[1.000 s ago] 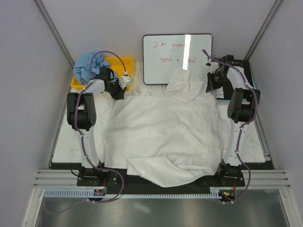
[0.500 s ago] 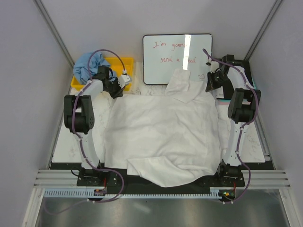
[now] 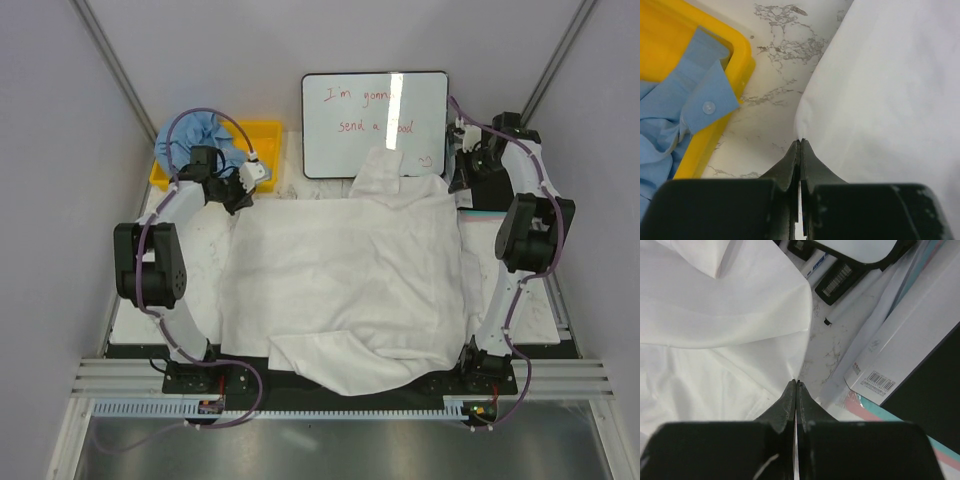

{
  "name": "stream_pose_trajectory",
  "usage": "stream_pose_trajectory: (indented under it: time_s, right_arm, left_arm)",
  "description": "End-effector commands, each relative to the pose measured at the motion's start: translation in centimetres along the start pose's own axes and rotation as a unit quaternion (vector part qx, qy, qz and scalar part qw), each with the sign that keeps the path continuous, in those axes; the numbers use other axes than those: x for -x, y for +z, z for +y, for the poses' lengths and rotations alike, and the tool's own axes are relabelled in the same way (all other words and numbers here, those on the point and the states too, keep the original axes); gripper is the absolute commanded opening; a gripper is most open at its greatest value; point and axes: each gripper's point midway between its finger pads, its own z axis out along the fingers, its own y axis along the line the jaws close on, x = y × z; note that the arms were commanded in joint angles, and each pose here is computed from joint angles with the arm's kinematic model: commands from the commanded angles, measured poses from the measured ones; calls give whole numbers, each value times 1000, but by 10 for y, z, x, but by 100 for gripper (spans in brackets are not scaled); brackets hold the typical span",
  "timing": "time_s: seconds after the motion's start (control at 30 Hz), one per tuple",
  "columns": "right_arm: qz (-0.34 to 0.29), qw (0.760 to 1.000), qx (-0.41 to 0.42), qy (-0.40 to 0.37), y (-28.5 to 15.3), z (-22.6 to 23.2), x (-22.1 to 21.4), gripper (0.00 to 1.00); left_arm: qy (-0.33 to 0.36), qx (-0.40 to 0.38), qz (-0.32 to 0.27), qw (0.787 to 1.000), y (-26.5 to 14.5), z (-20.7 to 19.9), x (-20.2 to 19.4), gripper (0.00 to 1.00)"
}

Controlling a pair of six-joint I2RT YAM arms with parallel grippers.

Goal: Fold and stack the long sleeve shirts
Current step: Fold the shirt

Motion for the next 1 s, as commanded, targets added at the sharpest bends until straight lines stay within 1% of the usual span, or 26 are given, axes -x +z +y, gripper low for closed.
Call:
stream_pose_trajectory:
  time_s: [0.0,0.1,0.13,0.17,0.27,0.37,0.53,0.77,0.97]
  right_arm:
    - [-19,1000,17,-15,-29,12,-1,0]
    - [-21,999,24,-14,-42,16,-5,0]
    - [-23,999,32,-12,-44,19,-7,0]
    - [-24,999,37,-14,-47,23,-8,0]
    - [-25,998,50,-14,-56,35,-10,0]
    - [-18,999,47,-17,-62,40,-18,0]
    - [17,998,55,-14,-58,48,-50,0]
    - [61,996,60,-20,-55,58,-93,0]
    - [97,993,68,-23,-51,65,-128,0]
  left_arm:
    - [55,28,-53,997,-25,2,23,2]
    - [64,32,-68,995,-31,-2,30,2]
    - [57,41,-66,995,-38,4,23,2]
    - [59,42,-64,995,-39,2,22,2]
    - [82,46,-69,993,-47,-2,26,2]
    - [102,45,-60,992,-49,-11,17,2]
    - [134,42,-44,989,-53,-24,3,2]
    - [171,19,-19,985,-48,-48,-24,2]
    - [178,9,-9,984,-45,-57,-34,2]
